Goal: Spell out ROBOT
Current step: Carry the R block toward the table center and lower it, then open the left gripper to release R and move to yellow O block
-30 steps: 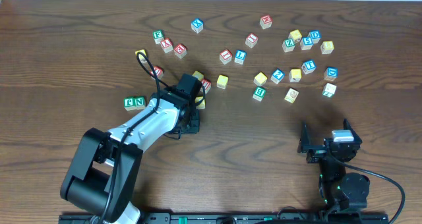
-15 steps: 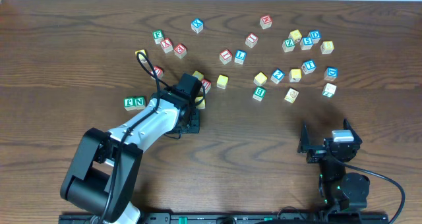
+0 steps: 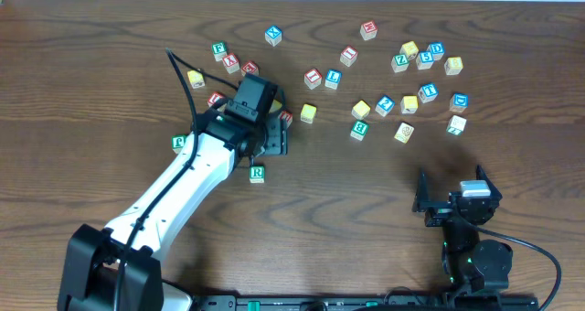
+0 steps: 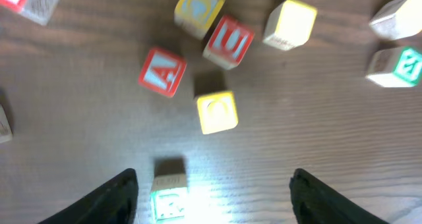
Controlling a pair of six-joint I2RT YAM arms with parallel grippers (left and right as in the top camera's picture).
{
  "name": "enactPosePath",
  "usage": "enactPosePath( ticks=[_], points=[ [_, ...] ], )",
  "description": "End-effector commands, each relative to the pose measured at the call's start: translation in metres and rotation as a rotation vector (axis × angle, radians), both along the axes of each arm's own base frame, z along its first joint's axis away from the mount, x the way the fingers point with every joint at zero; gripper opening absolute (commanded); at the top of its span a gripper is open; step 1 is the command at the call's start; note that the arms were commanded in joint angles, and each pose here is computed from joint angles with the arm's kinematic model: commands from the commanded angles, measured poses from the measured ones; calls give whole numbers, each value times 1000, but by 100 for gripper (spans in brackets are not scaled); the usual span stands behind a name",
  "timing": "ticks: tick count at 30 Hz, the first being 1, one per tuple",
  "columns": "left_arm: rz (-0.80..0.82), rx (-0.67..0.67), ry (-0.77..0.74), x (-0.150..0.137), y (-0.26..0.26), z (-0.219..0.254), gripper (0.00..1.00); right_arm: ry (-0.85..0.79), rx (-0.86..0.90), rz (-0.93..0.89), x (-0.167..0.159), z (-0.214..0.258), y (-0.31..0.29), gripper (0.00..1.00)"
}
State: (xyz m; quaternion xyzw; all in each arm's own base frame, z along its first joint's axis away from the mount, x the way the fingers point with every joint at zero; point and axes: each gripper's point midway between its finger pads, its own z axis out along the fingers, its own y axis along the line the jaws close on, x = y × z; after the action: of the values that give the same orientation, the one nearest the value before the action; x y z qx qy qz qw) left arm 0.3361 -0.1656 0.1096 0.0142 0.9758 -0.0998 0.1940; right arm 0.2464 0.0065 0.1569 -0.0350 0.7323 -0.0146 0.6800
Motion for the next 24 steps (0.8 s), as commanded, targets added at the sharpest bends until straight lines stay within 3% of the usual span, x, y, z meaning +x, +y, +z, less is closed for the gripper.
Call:
enactPosePath(
  ticks=[1, 15, 24],
  points=[
    [-36, 13, -50, 10, -2, 17, 75, 1, 8, -16, 0, -1, -3, 99],
    [37, 111, 53, 50, -7, 16, 76, 1, 8, -16, 0, -1, -3, 99],
    [175, 99, 148, 48, -7, -15, 76, 1, 8, -16, 0, -1, -3, 99]
  ],
)
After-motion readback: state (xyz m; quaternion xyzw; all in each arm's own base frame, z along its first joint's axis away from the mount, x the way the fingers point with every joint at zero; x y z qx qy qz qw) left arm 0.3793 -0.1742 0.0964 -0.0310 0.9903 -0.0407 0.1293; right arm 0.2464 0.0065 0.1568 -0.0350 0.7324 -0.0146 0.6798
